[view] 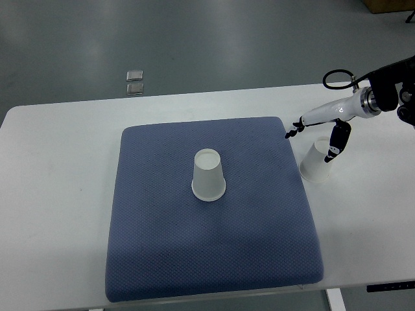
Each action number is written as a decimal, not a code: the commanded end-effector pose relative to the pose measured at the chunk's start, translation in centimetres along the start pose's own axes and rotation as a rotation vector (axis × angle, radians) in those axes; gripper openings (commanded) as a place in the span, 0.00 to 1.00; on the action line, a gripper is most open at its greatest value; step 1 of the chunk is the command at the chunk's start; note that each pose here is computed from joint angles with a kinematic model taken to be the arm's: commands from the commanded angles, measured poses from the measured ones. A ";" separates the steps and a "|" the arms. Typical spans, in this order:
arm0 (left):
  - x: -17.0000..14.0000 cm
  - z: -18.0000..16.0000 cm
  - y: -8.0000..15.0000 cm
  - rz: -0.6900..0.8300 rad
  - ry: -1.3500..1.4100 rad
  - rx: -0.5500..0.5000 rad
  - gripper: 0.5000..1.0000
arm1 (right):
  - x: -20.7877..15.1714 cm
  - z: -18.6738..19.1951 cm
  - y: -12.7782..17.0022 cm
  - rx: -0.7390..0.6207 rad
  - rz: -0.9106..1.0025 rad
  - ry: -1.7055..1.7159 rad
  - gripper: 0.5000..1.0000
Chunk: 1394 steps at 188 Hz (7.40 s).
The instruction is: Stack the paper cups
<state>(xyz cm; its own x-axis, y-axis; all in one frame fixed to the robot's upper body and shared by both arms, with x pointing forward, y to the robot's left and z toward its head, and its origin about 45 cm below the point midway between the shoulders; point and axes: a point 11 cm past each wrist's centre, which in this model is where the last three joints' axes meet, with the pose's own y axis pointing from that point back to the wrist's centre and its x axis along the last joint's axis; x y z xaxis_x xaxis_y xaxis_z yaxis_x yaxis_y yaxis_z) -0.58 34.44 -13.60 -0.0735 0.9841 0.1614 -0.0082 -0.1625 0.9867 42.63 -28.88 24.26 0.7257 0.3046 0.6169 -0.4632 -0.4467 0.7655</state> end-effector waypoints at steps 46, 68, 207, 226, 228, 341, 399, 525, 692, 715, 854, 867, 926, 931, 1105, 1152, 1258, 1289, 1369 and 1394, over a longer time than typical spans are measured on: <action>0.0 0.0 0.0 0.000 0.000 0.000 1.00 | -2.1 1.0 -2.0 -0.034 0.043 0.052 0.82; 0.0 0.0 0.0 0.000 0.000 0.000 1.00 | -2.7 1.1 -2.5 -0.039 0.048 0.069 0.81; 0.0 0.0 0.0 0.000 0.000 0.000 1.00 | -3.6 2.7 -2.5 -0.069 0.101 0.090 0.67; 0.0 0.0 0.0 0.000 -0.001 0.000 1.00 | -3.7 2.7 -2.5 -0.062 0.099 0.091 0.65; 0.0 0.0 0.0 0.000 0.000 0.000 1.00 | -3.7 2.7 -2.5 -0.062 0.099 0.091 0.65; 0.0 0.0 0.0 0.000 0.000 0.000 1.00 | -3.7 2.6 -2.3 -0.047 0.091 0.094 0.32; 0.0 0.0 0.0 0.000 0.000 0.000 1.00 | -2.1 2.8 -1.4 -0.054 0.121 0.110 0.32; 0.0 0.0 0.0 0.000 0.000 0.000 1.00 | 10.8 -7.7 1.7 0.099 0.184 0.285 0.33; 0.1 0.0 0.0 0.002 -0.001 0.000 1.00 | 13.1 -21.4 -0.1 0.340 0.055 0.397 0.34; 0.0 0.0 0.0 0.000 -0.001 0.000 1.00 | 12.4 -21.0 -0.7 0.341 0.040 0.382 0.35; 0.0 0.0 0.0 0.000 0.000 0.000 1.00 | 10.9 -19.5 -2.2 0.336 0.028 0.330 0.44; 0.0 0.0 0.0 0.000 0.000 0.000 1.00 | 11.0 -19.4 -2.2 0.333 0.031 0.329 0.49; 0.0 0.0 0.0 0.000 0.000 0.000 1.00 | 10.6 -19.4 -2.4 0.340 0.022 0.316 0.59; 0.0 0.0 0.0 0.000 0.000 0.000 1.00 | 10.6 -19.4 -2.4 0.342 0.021 0.313 0.59; 0.0 0.0 0.0 0.000 0.000 0.000 1.00 | 13.5 -11.0 2.7 0.262 0.226 0.084 0.82; 0.0 0.0 0.0 0.000 0.000 0.000 1.00 | 12.6 -6.6 2.4 0.430 0.430 -0.394 0.82; 0.0 0.0 0.0 0.000 0.000 0.000 1.00 | 6.2 0.2 -1.8 0.522 0.800 -1.166 0.82; 0.0 0.0 0.0 0.000 0.000 0.000 1.00 | 4.7 1.8 -2.6 0.558 0.866 -1.414 0.82; 0.0 0.0 0.0 0.000 0.000 0.000 1.00 | 2.2 1.5 -5.2 0.732 0.936 -1.913 0.82; 0.0 0.0 0.0 0.000 0.000 0.000 1.00 | 1.8 1.3 -5.5 0.752 0.954 -1.950 0.82</action>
<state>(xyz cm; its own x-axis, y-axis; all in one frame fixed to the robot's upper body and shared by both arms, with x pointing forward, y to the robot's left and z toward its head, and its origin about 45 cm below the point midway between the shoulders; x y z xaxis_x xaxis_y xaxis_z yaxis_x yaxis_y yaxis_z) -0.59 34.44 -13.60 -0.0735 0.9841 0.1616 -0.0081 -0.1626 0.9867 47.36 -27.22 21.31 0.1679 -0.8182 -0.5498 -0.9798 -0.2002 -0.0013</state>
